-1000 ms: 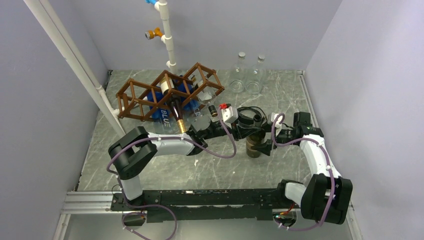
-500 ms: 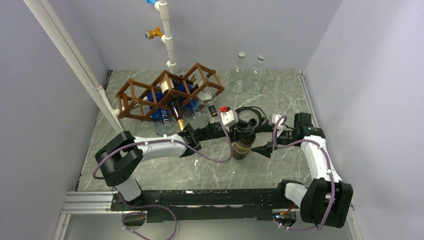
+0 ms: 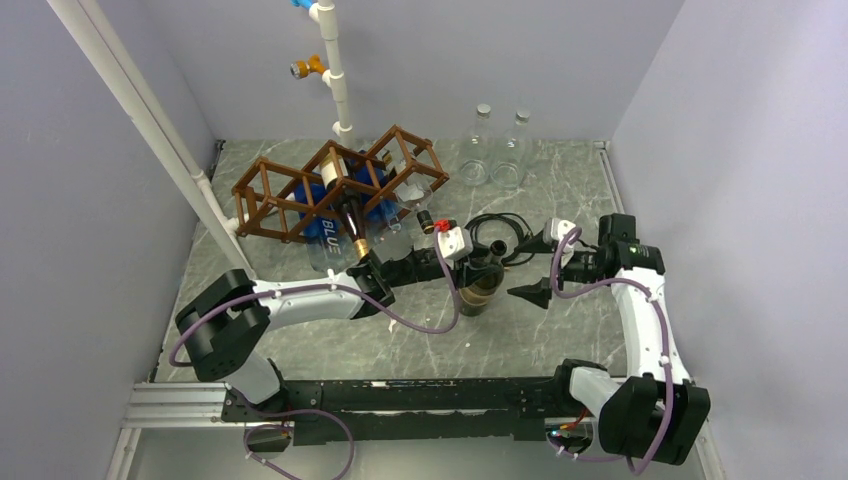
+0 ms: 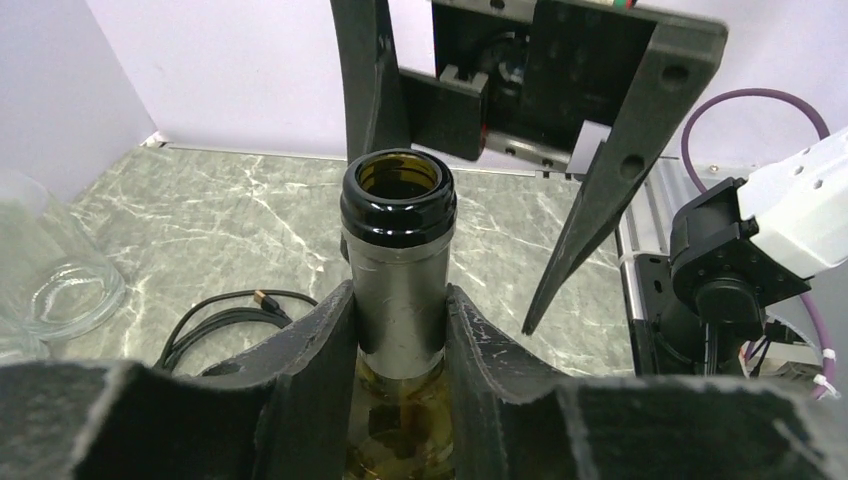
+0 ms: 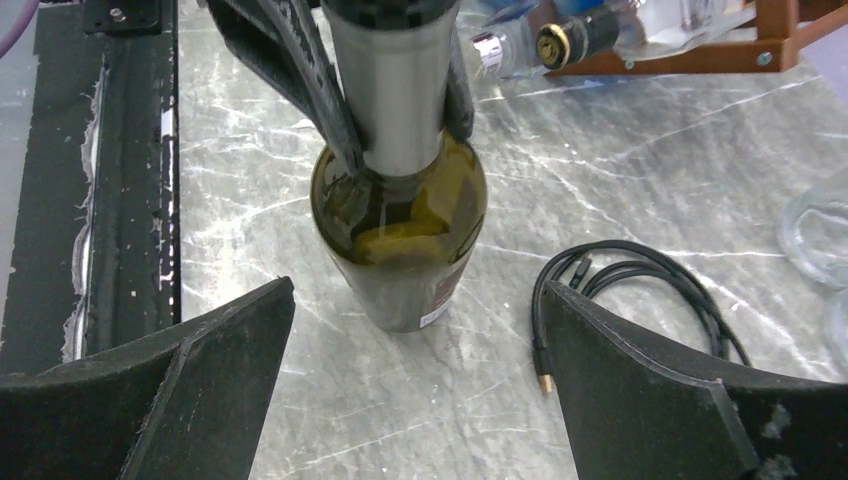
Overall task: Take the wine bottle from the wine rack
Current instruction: Place the wine bottle at the center of the board.
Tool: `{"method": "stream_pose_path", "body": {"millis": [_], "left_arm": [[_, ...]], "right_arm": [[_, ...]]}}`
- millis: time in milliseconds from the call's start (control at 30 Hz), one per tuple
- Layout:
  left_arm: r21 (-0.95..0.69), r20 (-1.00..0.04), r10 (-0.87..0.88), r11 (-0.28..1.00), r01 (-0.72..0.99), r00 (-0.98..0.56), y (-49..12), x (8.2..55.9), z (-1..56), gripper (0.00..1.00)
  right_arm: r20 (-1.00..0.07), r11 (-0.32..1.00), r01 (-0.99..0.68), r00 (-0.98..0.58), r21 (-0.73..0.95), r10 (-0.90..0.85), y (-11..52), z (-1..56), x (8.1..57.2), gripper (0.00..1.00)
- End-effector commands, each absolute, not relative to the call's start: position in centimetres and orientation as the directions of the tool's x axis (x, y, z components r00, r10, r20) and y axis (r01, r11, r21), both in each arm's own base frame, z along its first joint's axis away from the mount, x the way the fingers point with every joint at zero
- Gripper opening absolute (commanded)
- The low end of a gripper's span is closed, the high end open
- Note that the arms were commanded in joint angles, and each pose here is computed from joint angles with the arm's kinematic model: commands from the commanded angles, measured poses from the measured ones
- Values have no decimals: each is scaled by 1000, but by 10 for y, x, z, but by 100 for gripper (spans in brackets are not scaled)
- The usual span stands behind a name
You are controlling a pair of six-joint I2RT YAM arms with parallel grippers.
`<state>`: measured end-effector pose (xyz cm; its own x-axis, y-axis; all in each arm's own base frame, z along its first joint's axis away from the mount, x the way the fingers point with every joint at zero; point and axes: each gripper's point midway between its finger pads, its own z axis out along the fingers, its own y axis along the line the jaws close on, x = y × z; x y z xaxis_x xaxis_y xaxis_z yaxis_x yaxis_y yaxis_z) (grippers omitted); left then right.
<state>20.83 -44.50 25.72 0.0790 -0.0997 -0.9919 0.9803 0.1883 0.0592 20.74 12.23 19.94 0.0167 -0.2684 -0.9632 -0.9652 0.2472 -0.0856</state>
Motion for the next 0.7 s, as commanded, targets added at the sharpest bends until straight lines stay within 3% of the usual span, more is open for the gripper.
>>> {"method": "stream_pose_path", "body": {"millis": [0, 300, 467, 667], "left_arm": [[51, -988, -131, 193, 980, 77, -439, 203, 270, 43], [9, -990, -133, 223, 975, 40, -428, 201, 272, 74], [11, -991, -124, 275, 961, 47, -414, 203, 281, 98], [6, -999, -41, 321, 947, 20, -395, 203, 280, 99]], "right_arm": [[-959, 216, -968, 63, -126, -277, 122, 223, 205, 96], [-944, 160, -982, 44, -101, -326, 121, 248, 200, 98], [-940, 102, -990, 58, -98, -337, 134, 262, 199, 98], [-916, 43, -991, 99, -126, -388, 160, 271, 210, 98]]}}
